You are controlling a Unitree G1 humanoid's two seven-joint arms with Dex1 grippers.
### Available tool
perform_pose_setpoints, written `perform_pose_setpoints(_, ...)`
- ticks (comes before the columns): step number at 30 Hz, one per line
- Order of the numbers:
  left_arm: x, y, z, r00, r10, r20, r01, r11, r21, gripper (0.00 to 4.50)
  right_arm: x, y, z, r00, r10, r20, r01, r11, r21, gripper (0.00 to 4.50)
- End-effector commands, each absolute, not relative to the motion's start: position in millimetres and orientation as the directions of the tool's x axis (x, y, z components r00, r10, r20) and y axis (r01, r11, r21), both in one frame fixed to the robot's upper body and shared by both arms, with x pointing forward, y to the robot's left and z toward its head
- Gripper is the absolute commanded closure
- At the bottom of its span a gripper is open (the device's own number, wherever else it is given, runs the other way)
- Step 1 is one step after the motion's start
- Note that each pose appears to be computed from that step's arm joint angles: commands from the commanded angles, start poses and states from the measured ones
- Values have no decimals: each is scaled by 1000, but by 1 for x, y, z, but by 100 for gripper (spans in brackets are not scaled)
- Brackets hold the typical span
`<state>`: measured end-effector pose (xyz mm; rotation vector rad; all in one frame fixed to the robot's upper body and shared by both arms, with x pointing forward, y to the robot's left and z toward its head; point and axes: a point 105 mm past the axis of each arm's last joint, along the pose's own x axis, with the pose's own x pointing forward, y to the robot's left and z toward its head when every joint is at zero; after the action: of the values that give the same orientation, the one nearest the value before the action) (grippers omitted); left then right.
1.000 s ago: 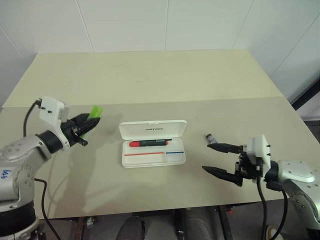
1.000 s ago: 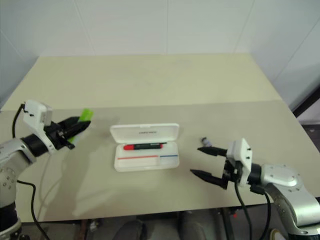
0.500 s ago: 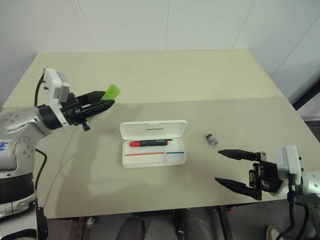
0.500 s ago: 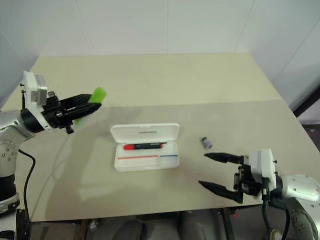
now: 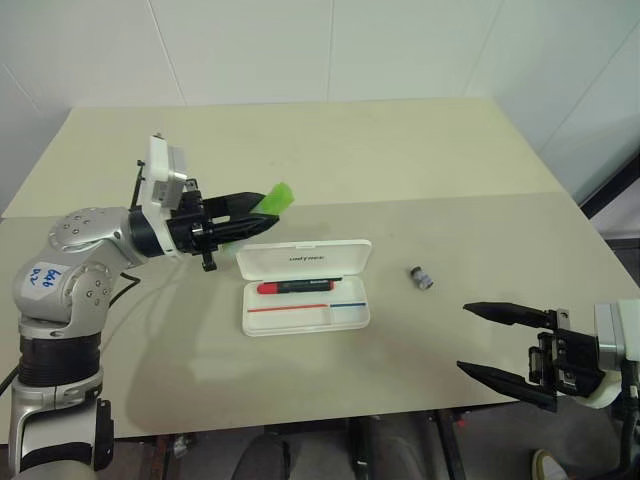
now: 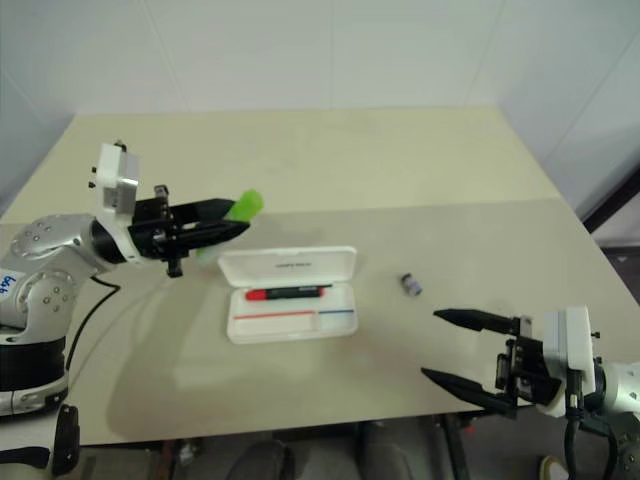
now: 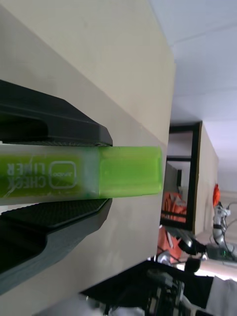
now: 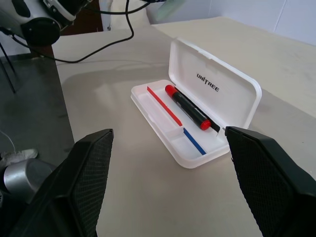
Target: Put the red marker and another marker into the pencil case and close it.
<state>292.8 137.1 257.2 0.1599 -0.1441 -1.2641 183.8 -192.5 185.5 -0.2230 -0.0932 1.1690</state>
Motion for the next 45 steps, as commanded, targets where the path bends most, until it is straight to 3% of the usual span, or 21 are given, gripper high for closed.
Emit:
perform_pose_setpoints(1,278,122,266,203,-979,25,950,203,235,341,172,-191,186,371,927,-55,-908,349,-233,67)
perform_pose_setpoints(9,261,106,255,55,-998,-34,978,47,201,341,162,-192,174,369,924,-96,-916,343,-209,67)
perform_pose_setpoints(16,262,104,223,26,-989,-148,989,4,145,341,158,-205,170,419,898,-133,-898,388,-208,67)
perform_pose_setpoints(22,285,112,197,114,-964,-240,977,66,202,341,165,-204,167,477,869,-129,-866,441,-234,67)
perform_pose_setpoints(37,282,101,162,57,-955,-292,971,-14,237,341,181,-203,161,557,827,-77,-810,520,-272,67)
perform_pose_setpoints(45,300,104,147,187,-912,-365,951,74,301,341,186,-197,159,561,825,-67,-807,528,-264,67)
